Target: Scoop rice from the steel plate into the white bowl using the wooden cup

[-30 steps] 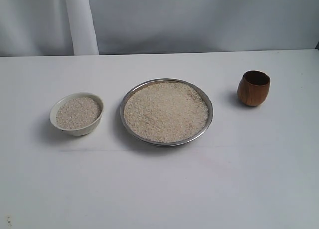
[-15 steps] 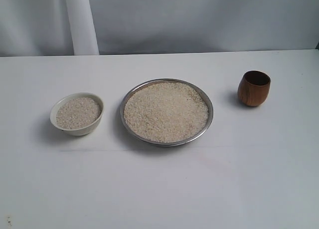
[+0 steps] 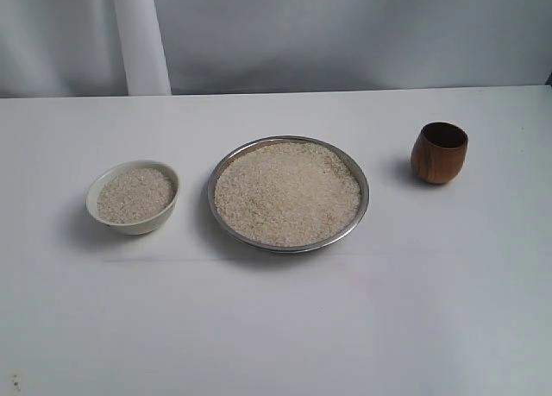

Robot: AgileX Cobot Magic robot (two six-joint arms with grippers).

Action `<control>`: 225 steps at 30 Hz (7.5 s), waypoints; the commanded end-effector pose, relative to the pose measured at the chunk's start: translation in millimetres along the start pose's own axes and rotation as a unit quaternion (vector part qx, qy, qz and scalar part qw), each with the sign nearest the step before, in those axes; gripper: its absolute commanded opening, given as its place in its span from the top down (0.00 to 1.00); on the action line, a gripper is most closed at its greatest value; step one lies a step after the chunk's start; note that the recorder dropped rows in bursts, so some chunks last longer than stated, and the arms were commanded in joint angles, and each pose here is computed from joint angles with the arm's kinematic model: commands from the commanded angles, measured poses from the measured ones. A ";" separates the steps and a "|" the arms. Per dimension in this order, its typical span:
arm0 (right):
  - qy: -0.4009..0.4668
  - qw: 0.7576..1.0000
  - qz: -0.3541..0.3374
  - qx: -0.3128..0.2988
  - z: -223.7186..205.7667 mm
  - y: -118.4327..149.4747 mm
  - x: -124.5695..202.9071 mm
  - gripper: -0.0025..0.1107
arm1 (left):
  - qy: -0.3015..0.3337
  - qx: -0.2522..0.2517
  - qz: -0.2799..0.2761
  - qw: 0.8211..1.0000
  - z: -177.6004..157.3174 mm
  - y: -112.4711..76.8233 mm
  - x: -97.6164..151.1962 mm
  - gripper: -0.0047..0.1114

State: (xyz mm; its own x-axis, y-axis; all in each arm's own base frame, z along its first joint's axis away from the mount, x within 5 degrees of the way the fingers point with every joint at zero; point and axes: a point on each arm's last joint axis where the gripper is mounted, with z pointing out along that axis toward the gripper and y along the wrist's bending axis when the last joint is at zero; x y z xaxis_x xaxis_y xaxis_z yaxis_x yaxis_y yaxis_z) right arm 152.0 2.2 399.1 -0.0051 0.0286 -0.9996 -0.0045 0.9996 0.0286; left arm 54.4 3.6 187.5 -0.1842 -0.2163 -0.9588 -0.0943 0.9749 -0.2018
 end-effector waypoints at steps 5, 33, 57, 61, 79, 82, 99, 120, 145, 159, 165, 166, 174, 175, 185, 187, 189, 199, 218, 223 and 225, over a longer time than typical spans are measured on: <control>0.111 0.994 -0.021 0.005 56.5 -1.2 38.2 0.97 | -0.001 0.004 -0.003 1.000 0.2 -0.4 0.2 0.96; 0.095 0.995 -0.024 -0.004 73.2 0.6 43.5 0.29 | -0.001 0.004 -0.003 1.000 0.2 -0.4 0.2 0.96; 0.091 0.993 -0.035 -0.074 108.3 10.6 194.7 0.28 | -0.001 0.004 -0.003 1.000 0.2 -0.4 0.2 0.96; 0.074 0.982 -0.053 -0.167 116.7 26.5 217.0 0.22 | -0.001 0.004 -0.003 1.000 0.2 -0.4 0.2 0.96; 0.137 0.985 -0.032 -0.103 138.4 -2.5 315.7 0.05 | -0.001 0.004 -0.003 1.000 0.2 -0.4 0.2 0.96; 0.137 0.983 -0.026 -0.121 147.6 -0.6 322.1 0.05 | -0.001 0.004 -0.003 1.000 0.2 -0.4 0.2 0.96; 0.110 0.985 -0.034 -0.132 194.9 -1.8 343.9 0.05 | -0.001 0.004 -0.003 1.000 0.2 -0.4 0.2 0.96; 0.072 0.988 -0.007 -0.139 243.6 -3.1 360.9 0.05 | -0.001 0.004 -0.003 1.000 0.2 -0.4 0.2 0.96; 0.079 0.987 -0.011 -0.138 258.6 -4.4 368.3 0.05 | -0.001 0.004 -0.003 1.000 0.2 -0.4 0.2 0.96; 0.067 0.988 -0.015 -0.141 265.2 -4.4 372.3 0.05 | -0.001 0.004 -0.003 1.000 0.2 -0.4 0.2 0.96; 0.069 0.987 -0.014 -0.147 266.1 -3.5 375.2 0.17 | -0.001 0.004 -0.003 1.000 0.2 -0.4 0.2 0.96; 0.069 0.987 -0.014 -0.147 266.1 -3.5 375.2 0.23 | -0.001 0.004 -0.003 1.000 0.2 -0.4 0.2 0.96; 0.089 0.989 -0.004 -0.121 266.8 -8.0 378.4 0.73 | -0.001 0.004 -0.003 1.000 0.2 -0.4 0.2 0.96; 0.089 0.989 -0.003 -0.120 266.8 -8.0 378.4 0.73 | -0.001 0.004 -0.003 1.000 0.2 -0.4 0.2 0.96; 0.086 0.989 -0.003 -0.122 266.6 -7.7 375.6 0.73 | -0.001 0.004 -0.003 1.000 0.2 -0.4 0.2 0.96; 0.077 0.990 -0.003 -0.122 263.9 -7.4 369.4 0.73 | -0.001 0.004 -0.003 1.000 0.2 -0.4 0.2 0.96; 0.060 0.991 -0.001 -0.122 260.6 -7.0 361.3 0.73 | -0.001 0.004 -0.003 1.000 0.2 -0.4 0.2 0.96; 0.055 0.988 -0.023 -0.141 246.1 -2.5 341.5 0.74 | -0.001 0.004 -0.003 1.000 0.2 -0.4 0.2 0.96; 0.074 0.947 -0.027 -0.311 230.5 36.9 254.6 0.79 | -0.001 0.004 -0.003 1.000 0.2 -0.4 0.2 0.96; 0.075 0.942 -0.085 -0.316 223.8 60.5 223.2 0.98 | -0.001 0.004 -0.003 1.000 0.2 -0.4 0.2 0.96; 0.072 0.937 -0.122 -0.318 218.6 72.6 209.5 0.98 | -0.001 0.004 -0.003 1.000 0.2 -0.4 0.2 0.96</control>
State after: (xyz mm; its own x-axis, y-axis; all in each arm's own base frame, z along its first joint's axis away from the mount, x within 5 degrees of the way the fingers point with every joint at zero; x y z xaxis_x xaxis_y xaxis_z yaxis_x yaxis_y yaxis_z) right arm 375.9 69.7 172.1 -0.1038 -0.1761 -0.9789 -0.6085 0.7897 -0.0775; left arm 54.4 3.6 187.5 -0.1842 -0.2163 -0.9588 -0.0943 0.9749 -0.2018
